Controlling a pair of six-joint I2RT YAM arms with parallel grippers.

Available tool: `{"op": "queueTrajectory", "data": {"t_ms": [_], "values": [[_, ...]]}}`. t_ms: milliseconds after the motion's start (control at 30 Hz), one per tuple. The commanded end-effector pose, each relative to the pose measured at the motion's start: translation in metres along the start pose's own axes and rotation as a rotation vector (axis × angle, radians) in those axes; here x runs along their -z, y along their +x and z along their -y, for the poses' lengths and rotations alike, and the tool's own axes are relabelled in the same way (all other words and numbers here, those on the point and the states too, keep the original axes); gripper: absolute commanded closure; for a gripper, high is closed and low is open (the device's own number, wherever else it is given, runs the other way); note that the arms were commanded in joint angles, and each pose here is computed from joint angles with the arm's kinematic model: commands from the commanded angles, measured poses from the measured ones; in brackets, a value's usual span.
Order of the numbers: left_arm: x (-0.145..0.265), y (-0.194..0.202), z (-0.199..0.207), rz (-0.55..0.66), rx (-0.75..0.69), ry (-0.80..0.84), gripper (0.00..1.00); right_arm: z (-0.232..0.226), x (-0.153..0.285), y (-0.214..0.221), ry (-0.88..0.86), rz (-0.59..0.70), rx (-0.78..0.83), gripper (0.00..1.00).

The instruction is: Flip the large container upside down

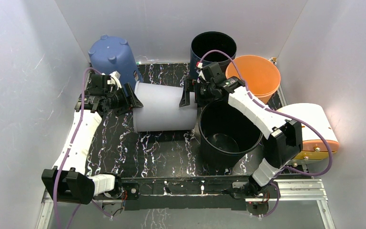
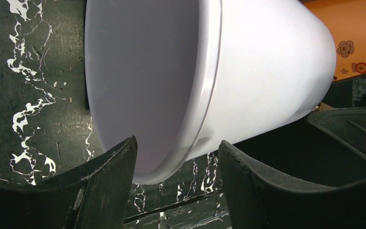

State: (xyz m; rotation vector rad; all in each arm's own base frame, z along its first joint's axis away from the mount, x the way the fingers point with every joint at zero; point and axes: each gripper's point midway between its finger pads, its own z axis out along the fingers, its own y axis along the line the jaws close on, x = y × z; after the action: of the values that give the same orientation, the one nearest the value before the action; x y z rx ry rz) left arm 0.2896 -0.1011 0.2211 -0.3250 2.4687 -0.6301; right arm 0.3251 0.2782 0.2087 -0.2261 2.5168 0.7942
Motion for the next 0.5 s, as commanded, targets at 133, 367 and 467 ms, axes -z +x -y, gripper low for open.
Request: {"op": "queueTrajectory", "data": {"t_ms": [133,367,467], "values": [[-0.007,0.014,-0.002,-0.027,-0.019,0.049,0.42,-0.06,0.031,-0.033,-0.316,0.165,0.043,0.02],[-0.016,0.017,-0.002,-0.044,-0.024,0.071,0.42,-0.086,0.053,-0.042,-0.443,0.231,0.08,0.02],[-0.018,0.019,-0.002,-0.053,-0.022,0.077,0.42,-0.094,0.059,-0.041,-0.49,0.223,0.074,0.02]]}}
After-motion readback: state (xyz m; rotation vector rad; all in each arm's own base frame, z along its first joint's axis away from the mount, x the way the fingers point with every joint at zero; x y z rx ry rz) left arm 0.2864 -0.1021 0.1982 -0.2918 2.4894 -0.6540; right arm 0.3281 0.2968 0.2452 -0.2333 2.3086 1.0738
